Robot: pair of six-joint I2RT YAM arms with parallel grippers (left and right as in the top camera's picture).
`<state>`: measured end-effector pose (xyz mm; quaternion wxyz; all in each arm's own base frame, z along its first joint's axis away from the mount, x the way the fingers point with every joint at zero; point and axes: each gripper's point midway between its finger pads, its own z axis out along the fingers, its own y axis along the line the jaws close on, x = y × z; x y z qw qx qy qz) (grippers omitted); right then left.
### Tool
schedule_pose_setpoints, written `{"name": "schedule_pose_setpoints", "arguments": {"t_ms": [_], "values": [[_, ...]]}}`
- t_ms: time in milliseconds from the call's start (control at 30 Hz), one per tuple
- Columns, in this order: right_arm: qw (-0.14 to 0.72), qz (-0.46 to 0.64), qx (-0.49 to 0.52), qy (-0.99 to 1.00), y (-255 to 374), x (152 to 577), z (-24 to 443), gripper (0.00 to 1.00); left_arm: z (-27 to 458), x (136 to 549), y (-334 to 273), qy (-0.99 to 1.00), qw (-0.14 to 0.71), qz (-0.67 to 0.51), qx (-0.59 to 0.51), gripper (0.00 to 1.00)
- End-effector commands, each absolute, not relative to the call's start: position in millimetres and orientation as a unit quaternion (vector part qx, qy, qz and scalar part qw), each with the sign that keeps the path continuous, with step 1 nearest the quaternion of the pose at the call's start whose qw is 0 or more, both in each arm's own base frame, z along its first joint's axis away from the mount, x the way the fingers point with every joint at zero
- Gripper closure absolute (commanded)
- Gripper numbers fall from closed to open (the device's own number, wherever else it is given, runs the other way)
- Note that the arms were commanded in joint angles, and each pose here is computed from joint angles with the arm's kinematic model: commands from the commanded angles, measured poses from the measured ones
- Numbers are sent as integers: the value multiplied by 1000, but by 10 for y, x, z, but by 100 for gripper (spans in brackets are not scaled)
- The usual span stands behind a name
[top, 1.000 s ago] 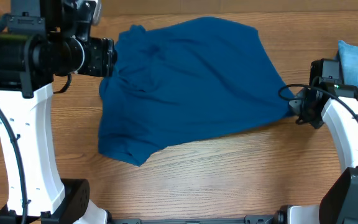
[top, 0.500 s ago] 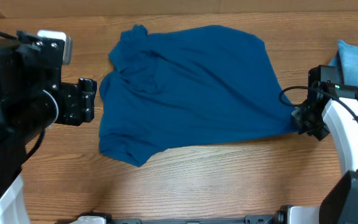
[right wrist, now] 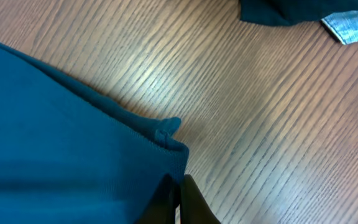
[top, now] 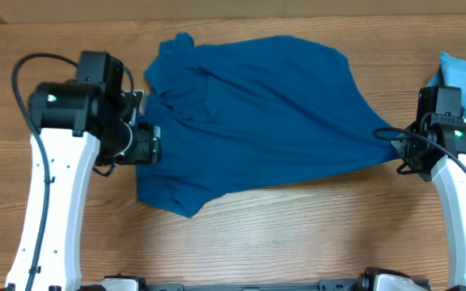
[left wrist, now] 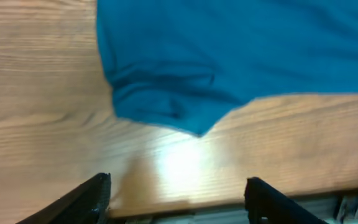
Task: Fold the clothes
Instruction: 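Grasp the shirt's lower-left corner with the left gripper and pull left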
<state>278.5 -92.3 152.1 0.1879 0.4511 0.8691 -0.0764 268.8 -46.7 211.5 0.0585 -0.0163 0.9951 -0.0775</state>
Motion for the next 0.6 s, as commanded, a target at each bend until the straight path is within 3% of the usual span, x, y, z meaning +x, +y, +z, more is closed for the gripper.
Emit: {"name": "schedule_pose_setpoints", "arguments": {"t_ms": [0,233,367,567], "values": [[207,-90,451,863,-1005,2799,1642,96,1633,2441,-530,993,-14,-98,-65,25],[207,-91,449,865,-1005,2799,1642,96,927,2209,-548,987,-63,-101,-109,27],[207,-91,449,865,-1005,2800,1642,96,723,2232,-341,985,-49,-63,-156,27],[206,-91,447,866,-1004,2799,1642,96,584,2386,-93,978,-10,-61,-200,19]]}}
